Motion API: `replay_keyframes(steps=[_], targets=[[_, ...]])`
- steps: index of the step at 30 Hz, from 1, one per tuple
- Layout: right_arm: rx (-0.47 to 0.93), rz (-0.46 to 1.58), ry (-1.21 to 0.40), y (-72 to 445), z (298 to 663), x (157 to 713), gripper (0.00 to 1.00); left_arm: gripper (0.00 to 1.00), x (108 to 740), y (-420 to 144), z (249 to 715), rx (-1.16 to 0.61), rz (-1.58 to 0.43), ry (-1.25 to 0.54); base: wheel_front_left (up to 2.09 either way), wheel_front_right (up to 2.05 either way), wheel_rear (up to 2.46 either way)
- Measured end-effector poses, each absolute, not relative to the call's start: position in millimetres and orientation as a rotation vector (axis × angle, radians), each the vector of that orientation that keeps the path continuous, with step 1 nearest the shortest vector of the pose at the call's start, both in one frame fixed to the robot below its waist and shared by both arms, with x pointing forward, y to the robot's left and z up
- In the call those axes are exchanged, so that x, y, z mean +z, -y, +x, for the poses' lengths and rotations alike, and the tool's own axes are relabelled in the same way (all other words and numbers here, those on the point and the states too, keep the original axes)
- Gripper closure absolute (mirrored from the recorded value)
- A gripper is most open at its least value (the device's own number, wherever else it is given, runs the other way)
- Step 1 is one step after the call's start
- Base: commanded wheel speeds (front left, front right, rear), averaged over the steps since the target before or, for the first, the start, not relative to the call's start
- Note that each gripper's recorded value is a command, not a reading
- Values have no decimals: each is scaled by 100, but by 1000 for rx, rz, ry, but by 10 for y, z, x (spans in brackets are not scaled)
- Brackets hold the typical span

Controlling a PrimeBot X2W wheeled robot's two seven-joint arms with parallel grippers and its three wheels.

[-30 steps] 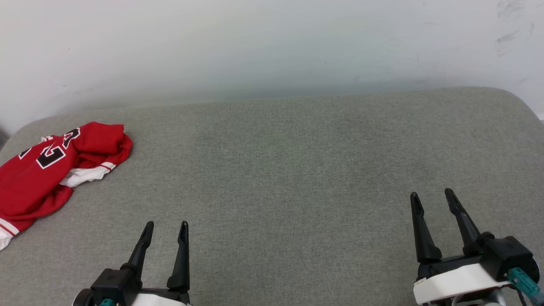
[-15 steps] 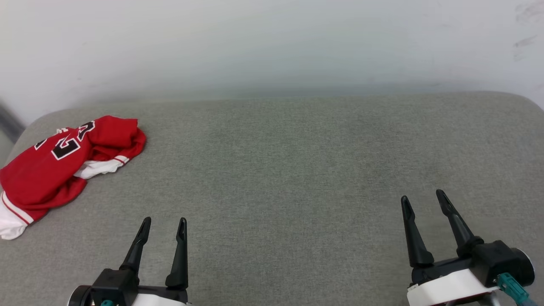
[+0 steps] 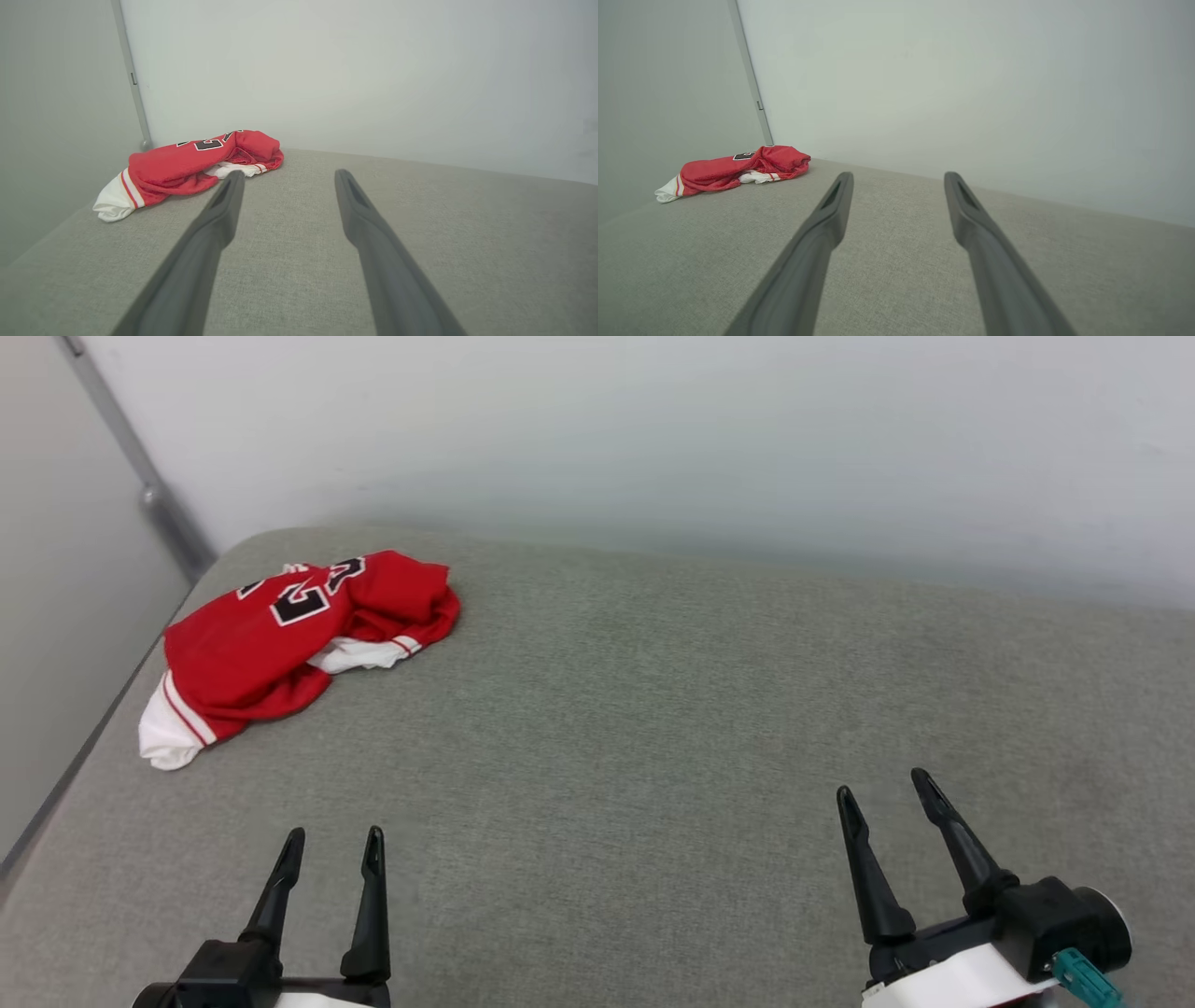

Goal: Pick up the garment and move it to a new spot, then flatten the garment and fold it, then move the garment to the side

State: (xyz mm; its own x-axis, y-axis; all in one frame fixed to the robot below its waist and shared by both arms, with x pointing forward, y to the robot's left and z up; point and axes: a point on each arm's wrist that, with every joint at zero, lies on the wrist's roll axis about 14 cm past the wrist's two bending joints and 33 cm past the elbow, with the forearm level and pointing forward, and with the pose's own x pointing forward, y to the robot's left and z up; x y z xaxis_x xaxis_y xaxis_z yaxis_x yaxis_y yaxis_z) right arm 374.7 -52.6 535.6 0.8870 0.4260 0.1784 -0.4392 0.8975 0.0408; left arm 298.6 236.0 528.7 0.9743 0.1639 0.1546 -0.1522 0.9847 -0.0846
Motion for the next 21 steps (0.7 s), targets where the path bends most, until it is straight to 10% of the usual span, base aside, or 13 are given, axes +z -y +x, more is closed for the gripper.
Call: replay_keyframes(steps=[21], targets=[[689, 123, 163, -252, 3630, 5405, 0, 0, 5283, -2839, 2360, 356, -39, 171, 0, 0, 0]])
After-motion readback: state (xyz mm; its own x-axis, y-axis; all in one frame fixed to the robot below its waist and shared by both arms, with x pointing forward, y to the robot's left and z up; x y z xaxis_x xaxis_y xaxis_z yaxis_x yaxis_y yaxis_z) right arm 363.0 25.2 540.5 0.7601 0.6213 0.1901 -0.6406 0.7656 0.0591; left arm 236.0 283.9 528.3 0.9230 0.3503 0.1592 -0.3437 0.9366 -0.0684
